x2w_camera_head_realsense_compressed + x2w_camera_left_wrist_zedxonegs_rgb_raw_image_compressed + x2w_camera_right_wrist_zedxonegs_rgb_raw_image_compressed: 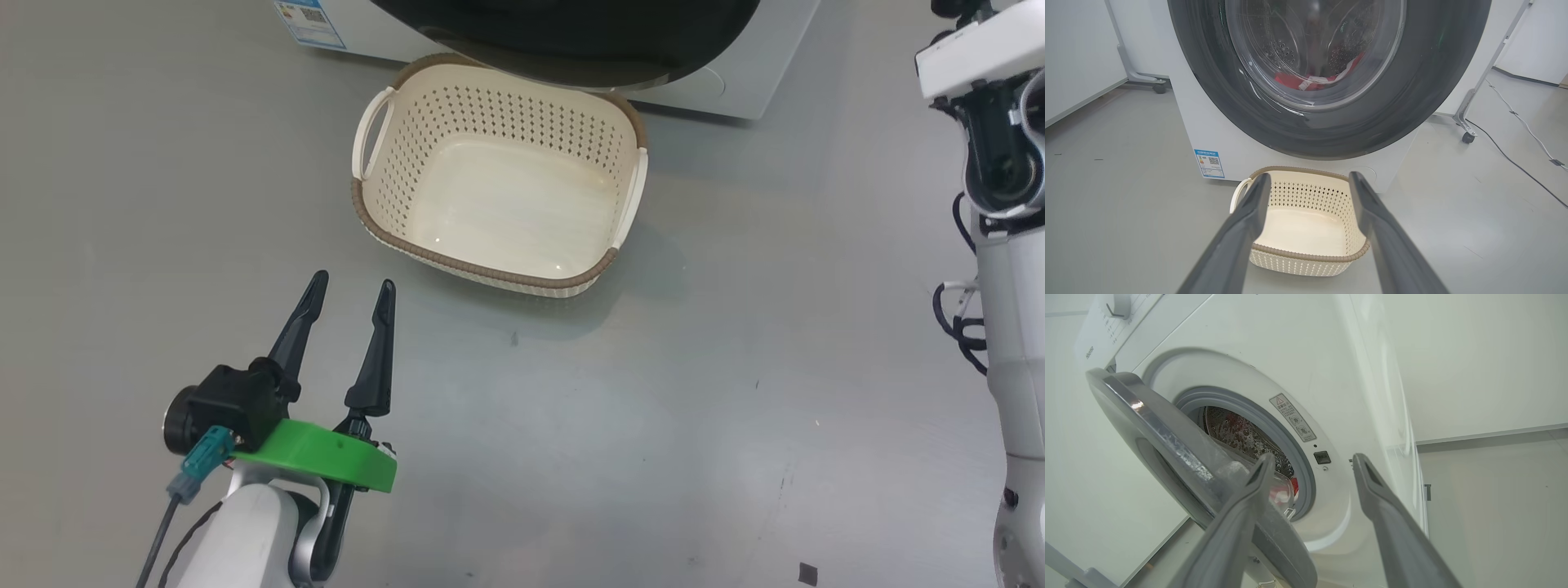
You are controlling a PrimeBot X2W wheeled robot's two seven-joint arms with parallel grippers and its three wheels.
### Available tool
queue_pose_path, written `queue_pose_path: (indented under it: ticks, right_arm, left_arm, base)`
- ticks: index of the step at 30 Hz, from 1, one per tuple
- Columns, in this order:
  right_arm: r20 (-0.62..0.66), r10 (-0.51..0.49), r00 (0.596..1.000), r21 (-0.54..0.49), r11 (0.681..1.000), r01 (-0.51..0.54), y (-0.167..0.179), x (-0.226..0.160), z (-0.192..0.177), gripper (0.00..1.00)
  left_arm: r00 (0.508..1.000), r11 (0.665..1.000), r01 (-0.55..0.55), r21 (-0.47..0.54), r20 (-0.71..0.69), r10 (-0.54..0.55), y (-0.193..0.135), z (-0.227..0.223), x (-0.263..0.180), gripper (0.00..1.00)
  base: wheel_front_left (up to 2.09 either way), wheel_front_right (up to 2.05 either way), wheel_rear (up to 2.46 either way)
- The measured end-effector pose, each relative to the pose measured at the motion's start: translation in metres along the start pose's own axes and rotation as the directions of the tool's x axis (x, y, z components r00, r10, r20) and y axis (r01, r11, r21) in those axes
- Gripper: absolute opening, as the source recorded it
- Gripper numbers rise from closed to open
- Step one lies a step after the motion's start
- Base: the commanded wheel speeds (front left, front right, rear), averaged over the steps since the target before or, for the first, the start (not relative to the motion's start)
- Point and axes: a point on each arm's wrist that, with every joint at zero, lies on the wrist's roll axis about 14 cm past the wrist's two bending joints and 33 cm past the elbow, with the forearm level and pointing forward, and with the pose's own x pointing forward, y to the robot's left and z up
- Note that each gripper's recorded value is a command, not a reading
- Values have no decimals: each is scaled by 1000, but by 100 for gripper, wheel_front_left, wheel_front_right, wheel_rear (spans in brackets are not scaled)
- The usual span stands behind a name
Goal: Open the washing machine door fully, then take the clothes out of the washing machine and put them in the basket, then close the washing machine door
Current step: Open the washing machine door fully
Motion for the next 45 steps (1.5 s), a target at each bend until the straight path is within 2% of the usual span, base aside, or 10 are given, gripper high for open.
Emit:
queue_pose_path:
  ticks: [5, 15, 16, 17, 18, 24, 29, 34, 42, 45]
  right_arm:
    - [-15, -2, 1000, 108, 994, 4, -5, 22, 0, 100]
    - [-67, -4, 998, 146, 989, 14, -10, 54, -5, 100]
    - [-75, -1, 997, 161, 987, 13, -10, 57, -7, 81]
    - [-86, 4, 996, 183, 983, 12, -10, 60, -9, 29]
    - [-95, 11, 995, 203, 979, 9, -8, 62, -12, 0]
    - [-163, 55, 985, 310, 951, -2, 5, 75, -35, 0]
    - [-203, 83, 976, 403, 915, 6, 12, 79, -44, 0]
    - [-240, 89, 967, 438, 899, 26, 11, 81, -47, 0]
    - [-282, 126, 951, 581, 812, 64, 15, 79, -56, 0]
    - [-293, 145, 945, 636, 768, 79, 17, 78, -57, 0]
  left_arm:
    - [1000, 1000, -16, -1, -8, 16, 7, -3, 4, 100]
    - [999, 999, -40, -11, -23, 40, 16, -8, 8, 100]
    - [999, 999, -40, -11, -22, 40, 17, -8, 9, 100]
    - [999, 999, -42, -8, -21, 42, 18, -7, 10, 100]
    - [999, 999, -45, -7, -20, 45, 19, -7, 10, 100]
    - [997, 998, -70, 0, -25, 70, 28, -8, 10, 100]
    - [997, 997, -78, -1, -26, 78, 30, -8, 9, 100]
    - [996, 997, -83, 0, -26, 83, 32, -7, 8, 100]
    - [996, 996, -84, 2, -23, 84, 33, -6, 7, 100]
    - [996, 997, -83, 2, -23, 83, 32, -5, 6, 100]
  base:
    - [0, 0, 0]
    - [0, 0, 0]
    - [0, 0, 0]
    - [0, 0, 0]
    - [0, 0, 0]
    - [0, 0, 0]
    - [0, 0, 0]
    - [0, 0, 0]
    - [0, 0, 0]
    - [0, 0, 0]
